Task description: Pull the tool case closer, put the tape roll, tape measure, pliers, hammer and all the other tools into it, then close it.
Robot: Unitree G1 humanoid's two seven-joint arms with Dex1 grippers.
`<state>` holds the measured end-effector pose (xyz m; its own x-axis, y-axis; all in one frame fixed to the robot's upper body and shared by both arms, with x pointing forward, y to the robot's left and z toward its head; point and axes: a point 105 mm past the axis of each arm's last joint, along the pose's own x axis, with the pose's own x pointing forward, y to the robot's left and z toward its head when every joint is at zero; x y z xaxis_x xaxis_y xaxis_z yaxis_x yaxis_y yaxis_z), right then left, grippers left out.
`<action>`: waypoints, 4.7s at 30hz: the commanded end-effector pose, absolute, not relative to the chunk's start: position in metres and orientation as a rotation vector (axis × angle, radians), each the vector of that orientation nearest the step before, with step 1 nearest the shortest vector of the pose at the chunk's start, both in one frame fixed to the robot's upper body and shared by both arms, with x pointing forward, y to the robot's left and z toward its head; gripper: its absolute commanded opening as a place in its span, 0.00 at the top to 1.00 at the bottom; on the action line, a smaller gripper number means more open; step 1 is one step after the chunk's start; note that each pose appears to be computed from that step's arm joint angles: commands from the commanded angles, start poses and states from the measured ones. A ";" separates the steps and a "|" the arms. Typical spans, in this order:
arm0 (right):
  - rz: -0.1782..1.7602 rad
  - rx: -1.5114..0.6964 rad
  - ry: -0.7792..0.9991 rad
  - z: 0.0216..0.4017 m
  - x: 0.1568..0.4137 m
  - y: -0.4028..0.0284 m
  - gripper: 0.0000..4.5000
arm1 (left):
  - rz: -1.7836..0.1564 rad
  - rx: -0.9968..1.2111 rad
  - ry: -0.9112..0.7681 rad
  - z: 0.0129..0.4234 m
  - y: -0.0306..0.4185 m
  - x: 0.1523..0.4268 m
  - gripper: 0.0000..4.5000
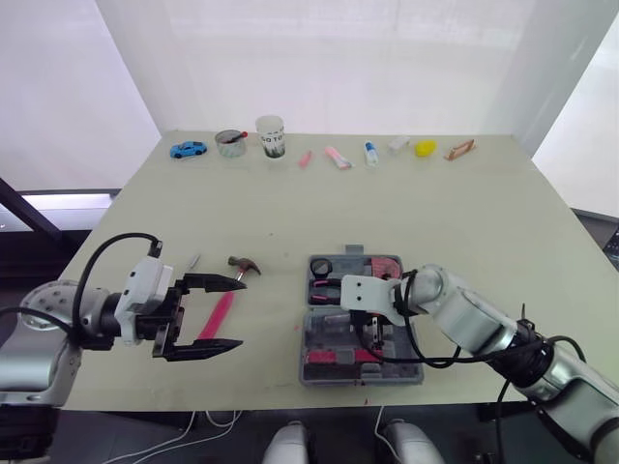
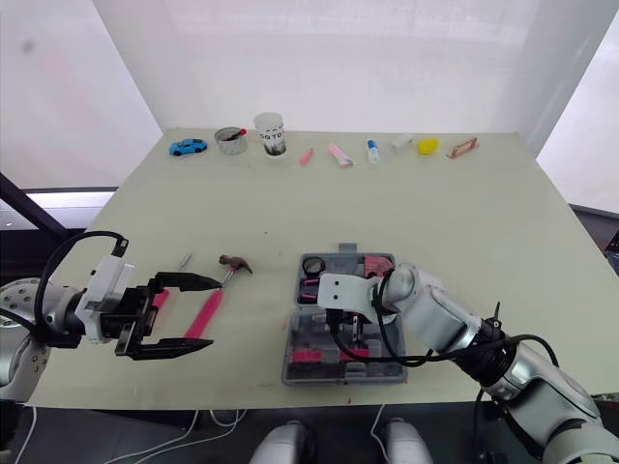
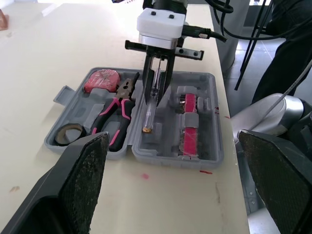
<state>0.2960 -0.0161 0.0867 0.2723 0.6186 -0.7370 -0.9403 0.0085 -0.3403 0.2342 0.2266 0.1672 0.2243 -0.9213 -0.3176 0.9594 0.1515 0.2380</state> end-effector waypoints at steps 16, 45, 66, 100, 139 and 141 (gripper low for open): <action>1.287 -0.928 0.326 0.091 0.301 0.004 0.77 | -1.381 0.439 0.070 0.175 0.227 0.232 0.00; 1.324 -0.858 0.264 0.087 0.301 -0.015 0.99 | -1.386 0.417 0.063 0.169 0.226 0.230 0.00; 1.340 -0.840 0.429 0.045 0.293 -0.026 0.99 | -1.378 0.410 0.068 0.161 0.232 0.229 0.00; 0.654 -0.144 -0.037 0.097 0.267 -0.202 0.80 | -0.581 0.117 0.035 0.102 0.318 0.232 0.00; 0.982 -0.213 -0.158 0.162 0.267 -0.200 0.01 | -0.222 0.210 0.130 0.089 0.290 0.321 0.00; 1.017 -0.228 -0.168 0.163 0.269 -0.192 0.01 | -0.196 0.202 0.163 0.081 0.288 0.331 0.00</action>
<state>0.2693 -0.1974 0.1566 0.5388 0.8421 0.0223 -0.8163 0.5285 -0.2329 0.3253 0.2874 0.0826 0.9637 -0.2047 -0.1711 0.2334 0.9577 0.1686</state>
